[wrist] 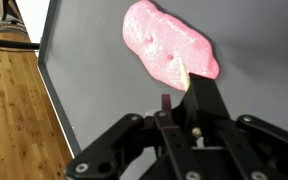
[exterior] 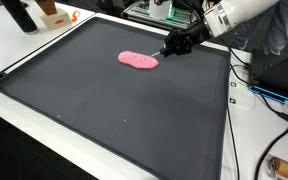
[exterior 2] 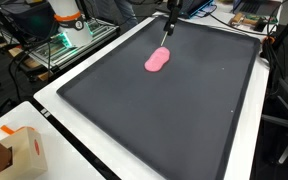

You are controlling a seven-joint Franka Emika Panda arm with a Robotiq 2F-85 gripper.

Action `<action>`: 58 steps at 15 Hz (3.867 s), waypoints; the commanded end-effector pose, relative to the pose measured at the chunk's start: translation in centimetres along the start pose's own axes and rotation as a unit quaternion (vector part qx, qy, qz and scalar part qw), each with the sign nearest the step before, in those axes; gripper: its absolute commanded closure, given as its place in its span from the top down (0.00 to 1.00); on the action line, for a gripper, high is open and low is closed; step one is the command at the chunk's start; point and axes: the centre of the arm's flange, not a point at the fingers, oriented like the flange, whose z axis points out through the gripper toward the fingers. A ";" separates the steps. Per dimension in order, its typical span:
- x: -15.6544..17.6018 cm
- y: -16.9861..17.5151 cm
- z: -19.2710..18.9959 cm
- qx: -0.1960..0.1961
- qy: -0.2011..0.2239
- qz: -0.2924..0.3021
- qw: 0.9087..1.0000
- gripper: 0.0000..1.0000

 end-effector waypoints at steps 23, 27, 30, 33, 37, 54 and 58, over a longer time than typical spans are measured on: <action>-1.4 9.7 2.0 0.127 0.011 0.039 0.991 0.06; -2.9 12.1 2.5 0.165 0.022 0.050 0.985 0.06; -4.0 13.6 2.8 0.191 0.031 0.060 0.979 0.06; -5.1 15.0 3.0 0.217 0.042 0.070 0.973 0.06; -6.6 16.9 3.1 0.253 0.052 0.086 0.962 0.06; -11.3 21.4 2.2 0.332 0.063 0.141 0.931 0.06; -11.8 21.9 2.1 0.333 0.062 0.153 0.928 0.06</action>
